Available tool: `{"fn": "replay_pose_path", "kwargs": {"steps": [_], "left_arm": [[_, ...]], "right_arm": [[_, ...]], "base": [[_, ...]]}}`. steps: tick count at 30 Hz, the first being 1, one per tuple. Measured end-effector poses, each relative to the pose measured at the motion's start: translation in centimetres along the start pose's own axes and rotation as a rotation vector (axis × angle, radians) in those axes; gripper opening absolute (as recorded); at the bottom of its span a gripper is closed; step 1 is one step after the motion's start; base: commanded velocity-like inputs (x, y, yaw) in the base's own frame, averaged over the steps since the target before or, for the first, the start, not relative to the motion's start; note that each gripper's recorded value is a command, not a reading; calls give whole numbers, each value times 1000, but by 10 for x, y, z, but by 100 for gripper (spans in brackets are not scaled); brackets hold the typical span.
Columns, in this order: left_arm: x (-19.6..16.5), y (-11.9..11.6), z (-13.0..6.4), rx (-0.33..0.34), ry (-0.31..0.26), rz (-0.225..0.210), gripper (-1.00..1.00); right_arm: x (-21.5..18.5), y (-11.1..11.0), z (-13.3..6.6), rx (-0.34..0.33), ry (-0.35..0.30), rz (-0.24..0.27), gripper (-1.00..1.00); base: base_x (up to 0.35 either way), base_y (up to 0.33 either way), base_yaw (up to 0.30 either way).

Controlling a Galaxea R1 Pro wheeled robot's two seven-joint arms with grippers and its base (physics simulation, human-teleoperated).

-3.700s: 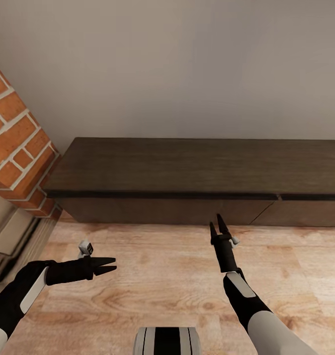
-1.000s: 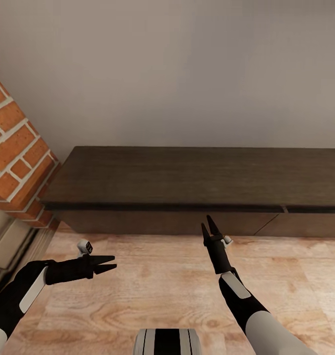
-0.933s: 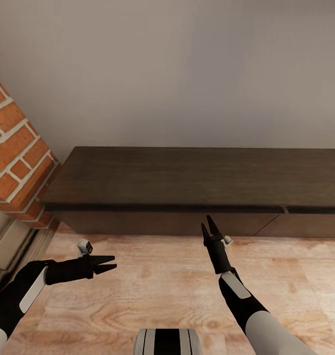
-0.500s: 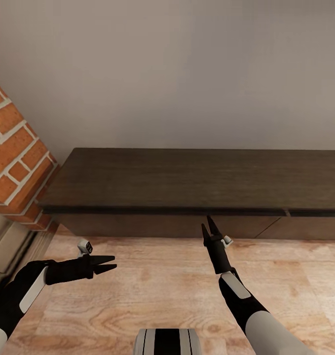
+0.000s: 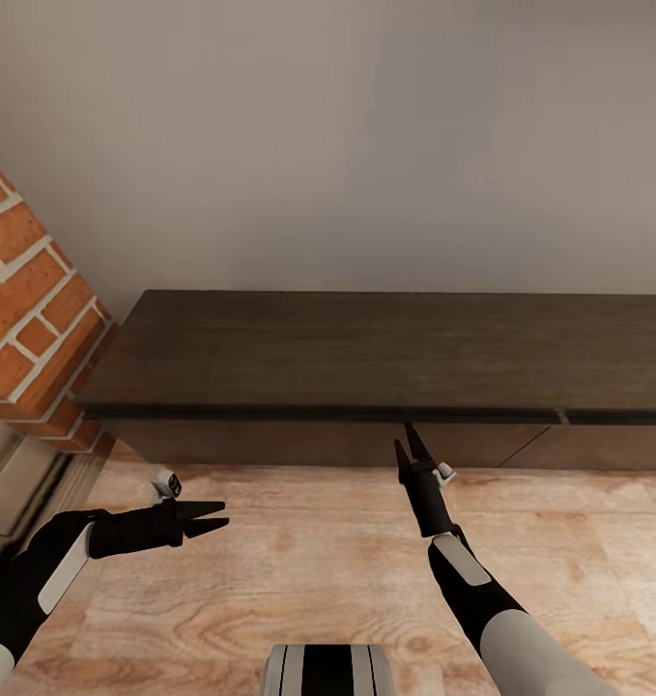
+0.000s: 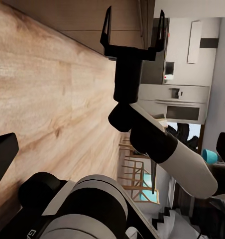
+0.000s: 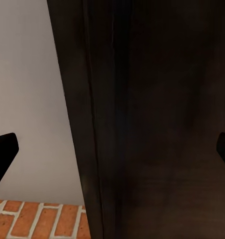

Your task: Place each of the two pumpkins and all three candles from the living room inside a cabinet in the living room (use any cabinet), then make sure every cabinet is closed, and position the cauldron so it is next to a table in the living room.

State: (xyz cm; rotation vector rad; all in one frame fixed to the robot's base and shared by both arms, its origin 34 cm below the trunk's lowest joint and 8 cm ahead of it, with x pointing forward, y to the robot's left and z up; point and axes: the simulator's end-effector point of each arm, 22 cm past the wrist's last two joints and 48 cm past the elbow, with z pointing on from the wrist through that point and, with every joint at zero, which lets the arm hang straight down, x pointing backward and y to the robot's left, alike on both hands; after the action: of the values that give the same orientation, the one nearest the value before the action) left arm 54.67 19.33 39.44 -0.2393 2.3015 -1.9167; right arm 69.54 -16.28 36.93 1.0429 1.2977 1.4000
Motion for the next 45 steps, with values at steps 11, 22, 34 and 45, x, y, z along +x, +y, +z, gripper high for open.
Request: {"fn": "replay_pose_path", "kwargs": {"steps": [11,22,34,45], "left_arm": [[0,0,0,0,0,0,100],[0,0,0,0,-1,-1,100],[0,0,0,0,-2,-1,100],[-1,0,-1,-1,-2,0,100]], "right_arm": [[-1,-3,0,11,-2,-1,100],[0,-10,0,48,-2,-2,100],[0,-11,0,48,-2,-1,100],[0,-11,0,48,-2,-1,100]], "base": [[36,0,0],[23,2,0],[38,13,0],[31,8,0]]}}
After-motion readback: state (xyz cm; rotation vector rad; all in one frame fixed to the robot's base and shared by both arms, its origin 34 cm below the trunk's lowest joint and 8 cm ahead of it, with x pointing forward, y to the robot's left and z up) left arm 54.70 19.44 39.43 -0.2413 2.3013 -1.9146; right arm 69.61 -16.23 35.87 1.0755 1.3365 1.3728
